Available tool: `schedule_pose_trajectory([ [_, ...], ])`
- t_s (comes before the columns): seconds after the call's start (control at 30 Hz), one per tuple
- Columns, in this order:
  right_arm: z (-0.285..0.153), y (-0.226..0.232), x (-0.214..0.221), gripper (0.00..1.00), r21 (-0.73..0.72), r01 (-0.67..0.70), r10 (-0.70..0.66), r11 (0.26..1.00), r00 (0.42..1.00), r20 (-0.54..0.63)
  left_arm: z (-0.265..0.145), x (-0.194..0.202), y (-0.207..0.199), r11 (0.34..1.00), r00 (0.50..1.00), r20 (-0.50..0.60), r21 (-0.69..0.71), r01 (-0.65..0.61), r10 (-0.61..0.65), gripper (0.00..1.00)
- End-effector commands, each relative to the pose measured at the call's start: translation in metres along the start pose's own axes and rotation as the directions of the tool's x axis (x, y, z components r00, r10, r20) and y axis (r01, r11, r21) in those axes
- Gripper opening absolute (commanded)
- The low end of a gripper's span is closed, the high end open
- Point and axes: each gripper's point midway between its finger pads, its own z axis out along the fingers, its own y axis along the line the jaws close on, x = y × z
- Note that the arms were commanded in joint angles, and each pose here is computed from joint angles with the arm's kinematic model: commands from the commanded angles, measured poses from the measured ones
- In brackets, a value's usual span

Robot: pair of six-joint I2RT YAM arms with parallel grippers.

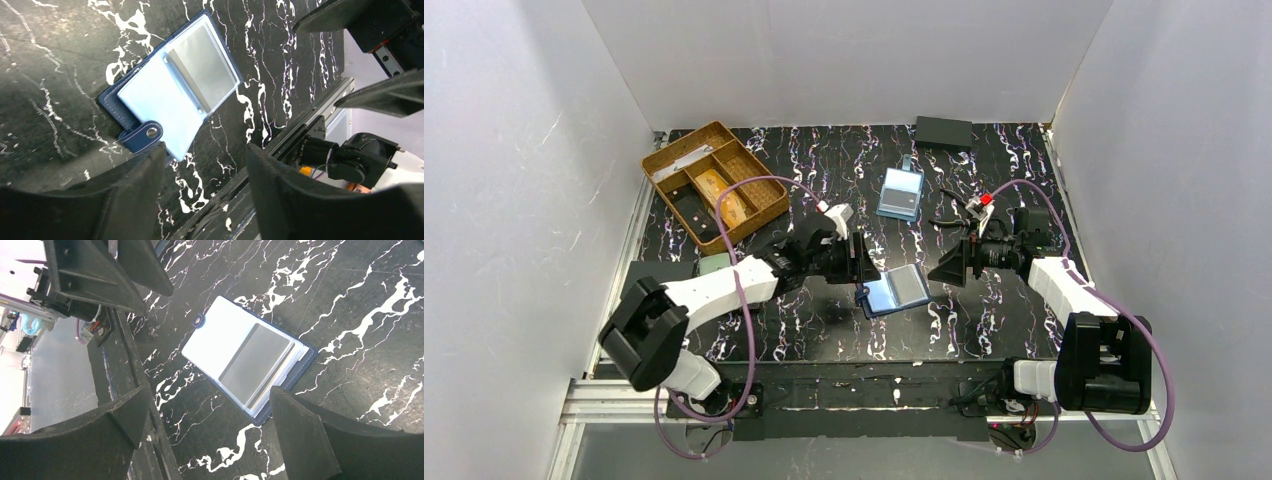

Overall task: Take the credit cards out of the card holder
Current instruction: Move the card holder to the center of the board, then remove the credit card from the card holder.

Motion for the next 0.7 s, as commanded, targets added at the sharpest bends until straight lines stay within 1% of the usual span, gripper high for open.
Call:
schedule_pose_trajectory([
  [0.0,0.001,0.004,-0.011,0.98,-0.030,0.004,-0.003,1.000,1.000,0.029,-0.020,-0.006,0.010,0.999,0.996,0.093,-0.045,-0.009,0.013,0.65],
  [0.1,0.001,-0.005,-0.016,0.98,0.028,-0.052,0.051,0.998,0.998,0.034,-0.031,-0.006,0.014,0.999,0.989,0.144,-0.046,0.027,-0.020,0.91],
  [0.13,0.000,-0.011,-0.018,0.98,0.063,-0.082,0.079,0.995,0.996,0.037,-0.033,-0.006,0.016,0.998,0.986,0.164,-0.044,0.049,-0.041,0.97],
  [0.17,-0.001,-0.014,-0.019,0.98,0.082,-0.093,0.090,0.992,0.995,0.038,-0.036,-0.006,0.018,0.996,0.980,0.185,-0.039,0.075,-0.067,0.98],
  [0.23,-0.001,-0.014,-0.017,0.98,0.070,-0.091,0.090,0.993,0.996,0.021,-0.039,-0.003,0.023,0.992,0.972,0.203,-0.020,0.126,-0.120,0.98],
  [0.27,-0.001,-0.013,-0.016,0.98,0.065,-0.097,0.096,0.993,0.995,0.016,-0.041,-0.001,0.022,0.991,0.971,0.202,-0.001,0.131,-0.128,0.98],
  [0.43,0.000,-0.013,-0.010,0.98,0.064,-0.096,0.095,0.993,0.995,0.013,-0.049,0.003,-0.003,0.990,0.981,0.168,0.119,0.079,-0.098,0.98],
  [0.63,0.004,-0.014,-0.008,0.94,0.085,-0.119,0.117,0.989,0.993,0.024,-0.040,0.011,-0.031,0.984,0.993,0.118,0.178,0.003,-0.024,0.98],
  [0.67,0.010,-0.010,-0.007,0.94,0.077,-0.103,0.103,0.992,0.995,0.009,-0.036,0.013,-0.034,0.983,0.994,0.110,0.182,-0.006,-0.015,0.98],
])
